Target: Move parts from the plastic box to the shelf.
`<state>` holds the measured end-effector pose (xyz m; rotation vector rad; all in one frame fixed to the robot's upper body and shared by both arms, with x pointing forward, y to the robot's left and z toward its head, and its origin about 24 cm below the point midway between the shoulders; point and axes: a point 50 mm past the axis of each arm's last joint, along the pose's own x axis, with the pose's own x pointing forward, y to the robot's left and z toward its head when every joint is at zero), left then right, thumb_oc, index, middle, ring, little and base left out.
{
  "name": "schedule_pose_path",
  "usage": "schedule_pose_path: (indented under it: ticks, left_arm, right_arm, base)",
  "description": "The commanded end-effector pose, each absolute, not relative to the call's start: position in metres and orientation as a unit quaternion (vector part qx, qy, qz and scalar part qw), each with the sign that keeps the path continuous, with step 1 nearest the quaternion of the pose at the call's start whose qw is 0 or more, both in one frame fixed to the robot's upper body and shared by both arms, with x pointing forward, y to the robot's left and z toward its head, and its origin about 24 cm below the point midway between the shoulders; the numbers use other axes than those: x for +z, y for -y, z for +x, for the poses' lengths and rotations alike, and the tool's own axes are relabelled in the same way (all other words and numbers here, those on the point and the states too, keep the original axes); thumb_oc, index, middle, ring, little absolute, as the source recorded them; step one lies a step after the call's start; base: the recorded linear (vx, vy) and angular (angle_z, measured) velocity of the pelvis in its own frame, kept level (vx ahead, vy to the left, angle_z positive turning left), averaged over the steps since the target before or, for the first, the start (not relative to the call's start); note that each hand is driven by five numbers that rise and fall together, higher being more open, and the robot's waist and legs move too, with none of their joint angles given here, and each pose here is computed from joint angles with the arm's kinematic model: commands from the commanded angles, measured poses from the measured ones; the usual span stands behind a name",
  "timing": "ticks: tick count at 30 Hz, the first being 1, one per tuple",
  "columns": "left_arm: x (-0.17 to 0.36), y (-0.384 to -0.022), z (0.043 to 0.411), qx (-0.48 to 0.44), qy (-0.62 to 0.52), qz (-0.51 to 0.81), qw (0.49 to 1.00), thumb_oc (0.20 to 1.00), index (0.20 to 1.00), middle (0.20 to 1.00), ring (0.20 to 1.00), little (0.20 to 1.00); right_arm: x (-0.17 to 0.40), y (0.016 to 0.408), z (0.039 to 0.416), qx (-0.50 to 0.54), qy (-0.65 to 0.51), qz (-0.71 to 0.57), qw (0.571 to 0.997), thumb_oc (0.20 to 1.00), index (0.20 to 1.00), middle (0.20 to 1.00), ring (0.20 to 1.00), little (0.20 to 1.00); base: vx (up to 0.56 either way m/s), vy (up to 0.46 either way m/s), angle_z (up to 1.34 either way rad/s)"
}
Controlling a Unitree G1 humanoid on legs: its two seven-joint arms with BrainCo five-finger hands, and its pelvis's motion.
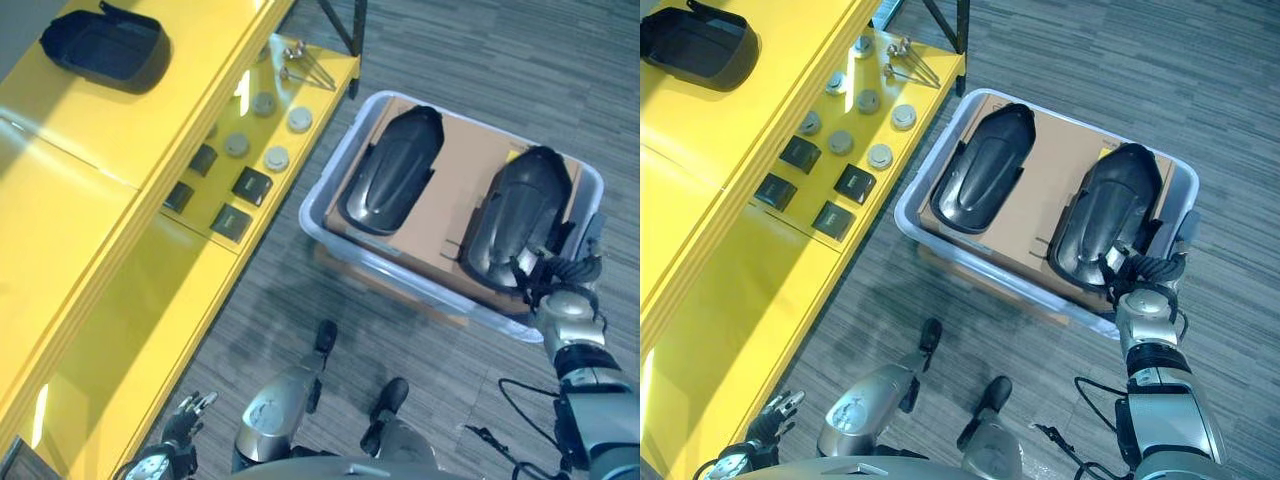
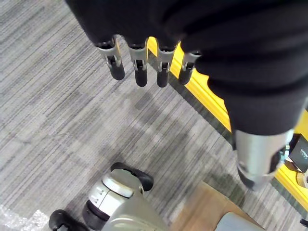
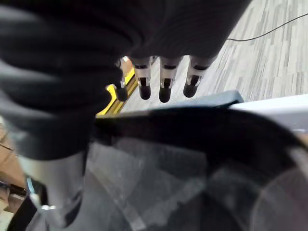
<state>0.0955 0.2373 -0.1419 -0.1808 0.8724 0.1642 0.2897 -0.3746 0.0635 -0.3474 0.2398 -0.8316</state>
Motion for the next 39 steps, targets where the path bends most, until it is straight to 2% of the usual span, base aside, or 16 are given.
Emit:
schedule_pose_path:
  ticks: [1,12,13,14,30,39]
  left_arm:
    - [-0.143,-0.244,0.090,0.077,-0.436,-0.065,0.894,1.000,1.000,1.000,1.000,1.000]
    - [-0.141,-0.244,0.097,0.071,-0.427,-0.068,0.899,1.000,1.000,1.000,1.000,1.000]
    - [-0.141,-0.244,0.098,0.071,-0.425,-0.069,0.900,1.000,1.000,1.000,1.000,1.000]
    - [-0.141,-0.244,0.098,0.071,-0.424,-0.069,0.900,1.000,1.000,1.000,1.000,1.000]
    - [-0.137,-0.247,0.106,0.071,-0.415,-0.065,0.905,1.000,1.000,1.000,1.000,1.000]
    - [-0.132,-0.256,0.109,0.126,-0.376,-0.109,0.912,1.000,1.000,1.000,1.000,1.000]
  right_arm:
    - [0.081,0.381,0.295,-0.387,-0.101,-0.206,0.893,1.000,1.000,1.000,1.000,1.000]
    - [0.067,0.375,0.298,-0.374,-0.151,-0.224,0.887,1.000,1.000,1.000,1.000,1.000]
    - [0.063,0.377,0.294,-0.378,-0.162,-0.222,0.884,0.451,0.451,0.451,0.451,0.451]
    - [0.062,0.378,0.293,-0.380,-0.167,-0.221,0.883,0.200,0.200,0.200,0.200,0.200]
    - [0.052,0.395,0.274,-0.422,-0.175,-0.174,0.872,0.200,0.200,0.200,0.200,0.200]
    - [0.071,0.383,0.282,-0.432,-0.076,-0.136,0.888,0.200,0.200,0.200,0.200,0.200]
  base:
    - [0.05,-0.023,0.01]
    - [0.00,-0.002,0.00]
    - [0.00,0.000,0.00]
    - [0.00,0.000,0.00]
    - [0.00,-0.009,0.01]
    - [0.02,-0.006,0.02]
